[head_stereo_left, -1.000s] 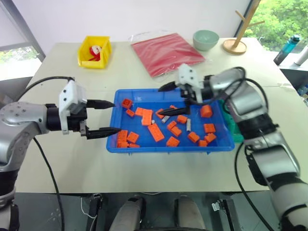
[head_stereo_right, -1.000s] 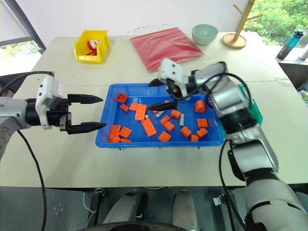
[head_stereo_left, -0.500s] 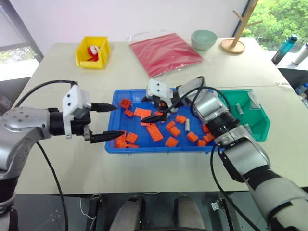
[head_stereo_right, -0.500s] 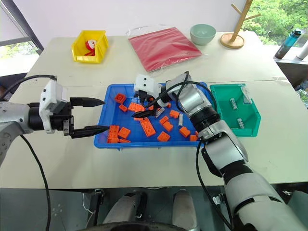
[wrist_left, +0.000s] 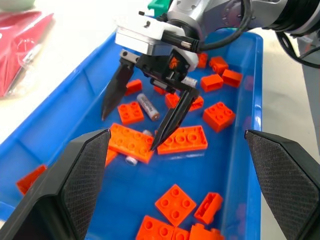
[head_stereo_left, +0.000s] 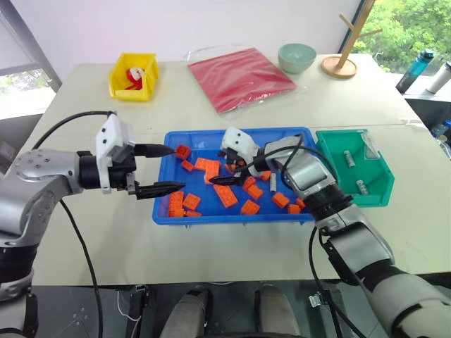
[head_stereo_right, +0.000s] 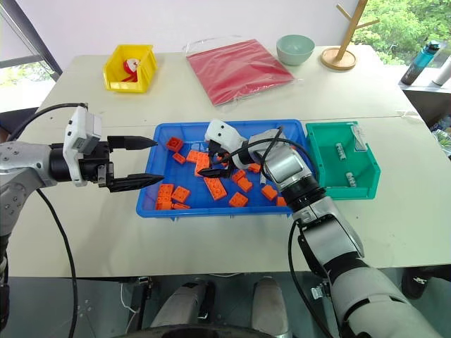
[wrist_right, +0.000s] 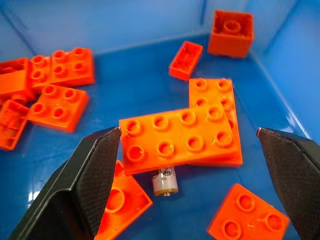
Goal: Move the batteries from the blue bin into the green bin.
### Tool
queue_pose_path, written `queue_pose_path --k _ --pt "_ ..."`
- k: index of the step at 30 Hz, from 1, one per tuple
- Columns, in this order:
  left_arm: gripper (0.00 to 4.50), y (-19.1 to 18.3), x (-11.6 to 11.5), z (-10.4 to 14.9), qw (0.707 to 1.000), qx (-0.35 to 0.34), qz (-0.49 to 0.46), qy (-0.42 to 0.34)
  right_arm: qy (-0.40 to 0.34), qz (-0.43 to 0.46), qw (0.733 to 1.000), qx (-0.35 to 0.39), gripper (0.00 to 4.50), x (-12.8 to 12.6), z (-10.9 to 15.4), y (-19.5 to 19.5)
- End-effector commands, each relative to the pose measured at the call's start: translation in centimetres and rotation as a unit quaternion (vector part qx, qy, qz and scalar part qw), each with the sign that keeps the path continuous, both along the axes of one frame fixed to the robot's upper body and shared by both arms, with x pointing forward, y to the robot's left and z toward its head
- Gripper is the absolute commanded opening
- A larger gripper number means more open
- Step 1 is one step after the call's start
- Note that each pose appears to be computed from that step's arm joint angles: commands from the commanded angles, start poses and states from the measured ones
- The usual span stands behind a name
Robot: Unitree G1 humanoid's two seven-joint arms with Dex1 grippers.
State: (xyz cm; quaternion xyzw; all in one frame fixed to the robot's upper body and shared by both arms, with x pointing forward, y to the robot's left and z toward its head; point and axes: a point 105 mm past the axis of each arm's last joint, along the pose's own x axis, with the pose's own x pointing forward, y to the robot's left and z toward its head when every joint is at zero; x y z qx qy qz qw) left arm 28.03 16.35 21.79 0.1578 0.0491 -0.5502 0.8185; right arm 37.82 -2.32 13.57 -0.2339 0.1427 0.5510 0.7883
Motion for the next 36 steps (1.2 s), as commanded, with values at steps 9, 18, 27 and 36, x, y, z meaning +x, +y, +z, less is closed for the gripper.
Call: queue_pose_path --k 9,18,27,36 --pt "4.50 0.0 0.2 1.1 0.999 0.008 -0.001 -0.034 0.003 -0.001 1.000 0.023 4.46 0.3 0.2 0.6" --pt "4.50 0.0 0.3 1.1 0.999 0.006 0.004 -0.040 -0.003 0.004 0.999 0.040 3.26 0.4 0.8 1.7" --pt "4.50 0.1 0.3 0.9 0.999 0.007 0.003 -0.043 -0.022 0.016 0.997 0.070 2.43 -0.2 1.9 4.8" --pt "4.50 0.2 0.3 0.9 0.999 0.012 0.001 -0.045 -0.052 0.002 0.997 0.058 2.43 -0.6 4.9 2.4"
